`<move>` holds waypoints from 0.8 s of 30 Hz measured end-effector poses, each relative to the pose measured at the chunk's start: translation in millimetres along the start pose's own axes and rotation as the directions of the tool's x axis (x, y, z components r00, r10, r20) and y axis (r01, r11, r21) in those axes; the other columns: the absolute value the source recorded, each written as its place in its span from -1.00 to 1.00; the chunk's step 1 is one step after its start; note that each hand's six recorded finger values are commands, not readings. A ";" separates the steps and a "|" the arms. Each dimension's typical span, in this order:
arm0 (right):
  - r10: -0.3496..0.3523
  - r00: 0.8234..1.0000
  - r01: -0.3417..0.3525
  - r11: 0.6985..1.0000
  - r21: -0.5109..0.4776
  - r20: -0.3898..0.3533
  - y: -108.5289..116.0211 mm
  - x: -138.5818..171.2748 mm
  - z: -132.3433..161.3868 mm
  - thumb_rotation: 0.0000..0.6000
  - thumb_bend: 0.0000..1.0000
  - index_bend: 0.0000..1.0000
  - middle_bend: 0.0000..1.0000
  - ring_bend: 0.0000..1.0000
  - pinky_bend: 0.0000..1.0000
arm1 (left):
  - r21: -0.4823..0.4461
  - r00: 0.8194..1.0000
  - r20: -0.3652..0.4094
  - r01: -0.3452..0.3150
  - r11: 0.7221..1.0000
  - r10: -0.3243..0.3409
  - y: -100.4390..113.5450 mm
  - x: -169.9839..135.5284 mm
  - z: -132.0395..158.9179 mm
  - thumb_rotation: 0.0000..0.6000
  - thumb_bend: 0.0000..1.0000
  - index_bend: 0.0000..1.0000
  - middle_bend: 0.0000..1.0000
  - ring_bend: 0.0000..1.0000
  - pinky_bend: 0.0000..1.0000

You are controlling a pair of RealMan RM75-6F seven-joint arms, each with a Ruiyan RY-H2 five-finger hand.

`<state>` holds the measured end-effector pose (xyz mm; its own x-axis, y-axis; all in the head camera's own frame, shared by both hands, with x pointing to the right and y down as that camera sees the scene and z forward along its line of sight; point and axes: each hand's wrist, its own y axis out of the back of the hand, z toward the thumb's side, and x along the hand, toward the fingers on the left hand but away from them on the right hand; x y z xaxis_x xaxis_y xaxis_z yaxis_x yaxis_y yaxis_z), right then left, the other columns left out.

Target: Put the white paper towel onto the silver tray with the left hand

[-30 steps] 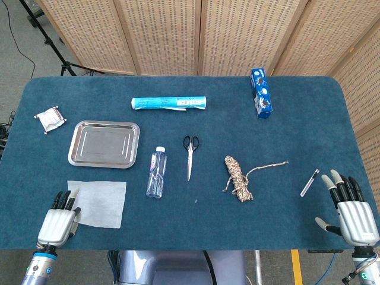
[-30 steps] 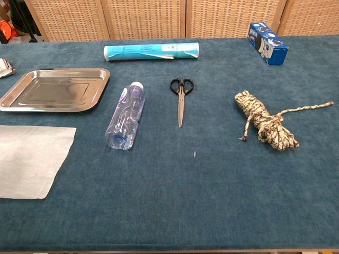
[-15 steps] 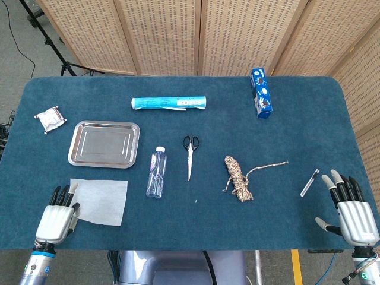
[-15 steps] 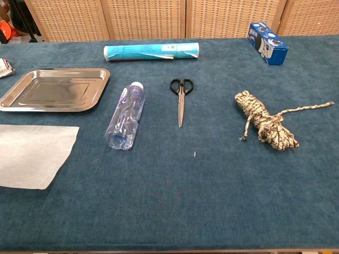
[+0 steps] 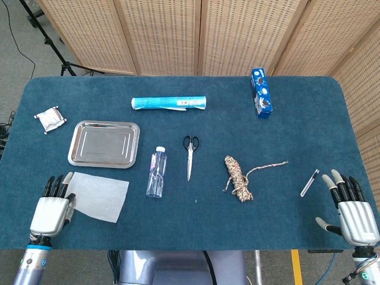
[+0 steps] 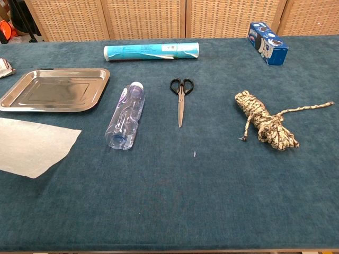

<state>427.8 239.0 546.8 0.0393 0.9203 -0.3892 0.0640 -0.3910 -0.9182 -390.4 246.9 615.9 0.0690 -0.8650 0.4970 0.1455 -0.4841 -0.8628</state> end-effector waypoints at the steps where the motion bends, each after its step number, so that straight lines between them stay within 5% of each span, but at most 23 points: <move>1: 0.000 1.000 0.000 1.000 0.000 0.000 0.0 -0.1 0.0 1.00 -1.00 -0.83 -1.00 -1.00 -1.00 | -0.001 1.000 -0.004 -0.008 1.000 0.008 2.7 1.6 -0.7 1.00 -0.10 0.34 -1.00 -1.00 -1.00; 24: 0.003 1.000 -0.003 1.000 -0.003 0.005 -0.5 -1.5 -1.5 1.00 -1.00 -0.83 -1.00 -1.00 -1.00 | 0.025 0.982 -0.081 -0.168 0.986 0.169 61.9 59.4 -11.2 1.00 -0.09 0.34 -1.00 -1.00 -1.00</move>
<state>429.1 237.8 548.0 0.0348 0.9191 -0.3926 0.0671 -0.3941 -0.9166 -388.4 164.0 590.9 0.0124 -0.9423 0.3347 0.1560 -0.3288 -0.9314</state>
